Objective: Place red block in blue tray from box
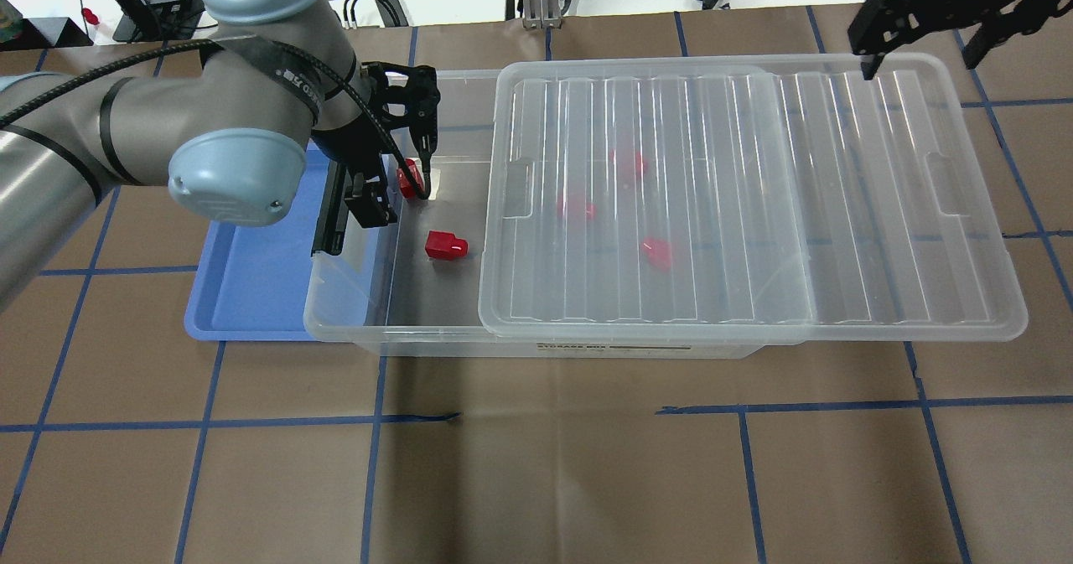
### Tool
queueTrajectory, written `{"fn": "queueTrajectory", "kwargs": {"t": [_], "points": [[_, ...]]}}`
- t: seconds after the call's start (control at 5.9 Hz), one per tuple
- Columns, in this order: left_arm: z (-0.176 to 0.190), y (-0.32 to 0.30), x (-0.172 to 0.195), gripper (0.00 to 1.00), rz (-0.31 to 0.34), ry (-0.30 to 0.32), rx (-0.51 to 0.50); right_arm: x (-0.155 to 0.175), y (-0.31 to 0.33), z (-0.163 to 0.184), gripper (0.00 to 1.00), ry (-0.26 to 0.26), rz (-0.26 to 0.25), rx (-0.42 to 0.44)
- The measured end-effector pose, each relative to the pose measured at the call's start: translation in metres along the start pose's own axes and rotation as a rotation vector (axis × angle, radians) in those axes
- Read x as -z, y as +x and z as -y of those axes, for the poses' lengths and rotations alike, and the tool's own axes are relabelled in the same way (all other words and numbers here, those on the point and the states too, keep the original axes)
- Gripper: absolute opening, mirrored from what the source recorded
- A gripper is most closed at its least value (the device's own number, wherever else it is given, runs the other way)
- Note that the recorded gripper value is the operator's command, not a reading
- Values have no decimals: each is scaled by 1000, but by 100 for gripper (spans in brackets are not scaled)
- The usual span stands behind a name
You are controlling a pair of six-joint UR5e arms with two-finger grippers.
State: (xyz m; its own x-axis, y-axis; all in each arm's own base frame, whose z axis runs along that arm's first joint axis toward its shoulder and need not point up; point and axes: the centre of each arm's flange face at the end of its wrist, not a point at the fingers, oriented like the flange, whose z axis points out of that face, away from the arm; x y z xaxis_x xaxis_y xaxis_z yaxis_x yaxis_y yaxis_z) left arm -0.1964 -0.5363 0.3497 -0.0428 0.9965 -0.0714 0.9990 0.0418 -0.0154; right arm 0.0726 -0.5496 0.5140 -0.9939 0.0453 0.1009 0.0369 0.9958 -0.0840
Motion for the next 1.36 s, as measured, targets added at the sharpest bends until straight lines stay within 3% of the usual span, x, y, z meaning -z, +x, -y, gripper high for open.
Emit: {"fn": "queueTrajectory", "kwargs": {"t": [0.34,0.85,1.02,1.19,1.36], "points": [[9,-17,-69,97,-75,-8,-7,12,-50,-16,100,-83,87,-57],[13,-29,-136,97,-144,-14,-5,11,-56,-22,100,-123,104,-68],[13,-31,-148,89,-147,-15,-4,10,-56,-22,100,-124,104,-67],[14,-30,-162,64,-147,-17,-7,9,-55,-21,100,-126,102,-65],[16,-30,-170,15,-144,-20,-12,8,-55,-21,100,-126,101,-62]]}}
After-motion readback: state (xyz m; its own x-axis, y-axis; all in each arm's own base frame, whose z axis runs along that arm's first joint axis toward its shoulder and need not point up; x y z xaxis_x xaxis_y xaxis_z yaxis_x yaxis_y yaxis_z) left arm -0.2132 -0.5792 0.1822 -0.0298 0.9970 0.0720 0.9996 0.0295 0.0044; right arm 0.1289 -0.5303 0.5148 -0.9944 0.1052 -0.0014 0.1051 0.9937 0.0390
